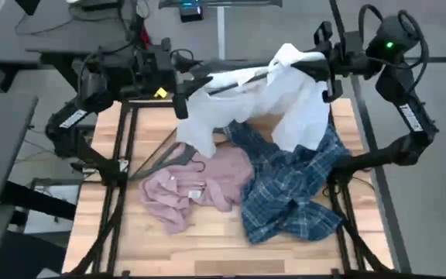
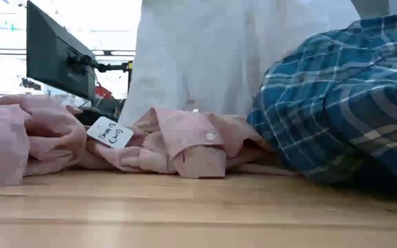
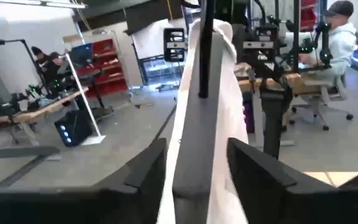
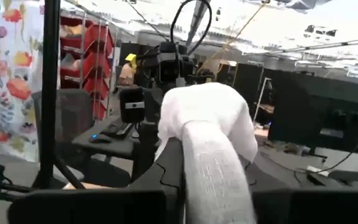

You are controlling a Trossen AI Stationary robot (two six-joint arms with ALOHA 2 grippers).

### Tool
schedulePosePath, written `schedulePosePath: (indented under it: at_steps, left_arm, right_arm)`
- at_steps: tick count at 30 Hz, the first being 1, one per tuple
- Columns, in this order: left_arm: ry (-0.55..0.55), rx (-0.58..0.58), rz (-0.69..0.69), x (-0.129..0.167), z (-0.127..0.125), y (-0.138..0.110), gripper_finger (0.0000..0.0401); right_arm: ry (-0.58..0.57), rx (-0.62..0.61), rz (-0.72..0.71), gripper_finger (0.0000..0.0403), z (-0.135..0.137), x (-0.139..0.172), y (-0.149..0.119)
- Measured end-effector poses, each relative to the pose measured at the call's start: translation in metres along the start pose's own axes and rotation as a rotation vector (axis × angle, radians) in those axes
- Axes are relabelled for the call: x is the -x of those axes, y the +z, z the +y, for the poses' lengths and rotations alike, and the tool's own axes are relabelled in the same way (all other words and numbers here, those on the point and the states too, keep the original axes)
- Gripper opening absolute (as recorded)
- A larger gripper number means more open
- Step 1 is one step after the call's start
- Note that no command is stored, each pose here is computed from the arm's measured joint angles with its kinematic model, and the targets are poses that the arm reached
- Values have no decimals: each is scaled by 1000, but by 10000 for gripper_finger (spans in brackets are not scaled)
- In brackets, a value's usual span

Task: Hang clothes
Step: Unhang the white polo shirt from the hanger rack

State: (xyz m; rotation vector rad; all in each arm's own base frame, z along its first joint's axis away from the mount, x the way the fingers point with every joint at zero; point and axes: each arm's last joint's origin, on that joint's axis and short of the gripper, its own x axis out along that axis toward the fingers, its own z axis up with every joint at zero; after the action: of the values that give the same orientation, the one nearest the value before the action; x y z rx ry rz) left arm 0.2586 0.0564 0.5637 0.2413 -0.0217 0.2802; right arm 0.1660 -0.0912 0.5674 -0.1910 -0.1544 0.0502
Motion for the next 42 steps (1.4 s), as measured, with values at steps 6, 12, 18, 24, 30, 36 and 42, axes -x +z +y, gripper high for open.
schedulePosePath:
  at_steps: [6,12,18,24,30,36,42]
  left_arm:
    - [-15,-21,28,-2,-2,-4,26]
    - [56,-49,130,18,2,-6,26]
    - [178,-49,194,43,9,-3,26]
    - [179,-21,193,34,7,-5,26]
    - [243,-50,198,22,8,-8,26]
    - [279,-70,210,17,10,-10,26]
    - [281,-103,220,18,11,-10,26]
  right_arm:
    - [-10,-43,8,98,-1,0,-1]
    - [-337,35,108,110,2,24,2]
    - [-683,57,250,112,10,46,1]
    - [-607,-139,363,121,12,22,-22]
    - [-543,-278,471,166,2,-40,-63]
    - [-543,-281,465,178,-10,-82,-88]
    - [-563,-303,397,173,-19,-96,-93]
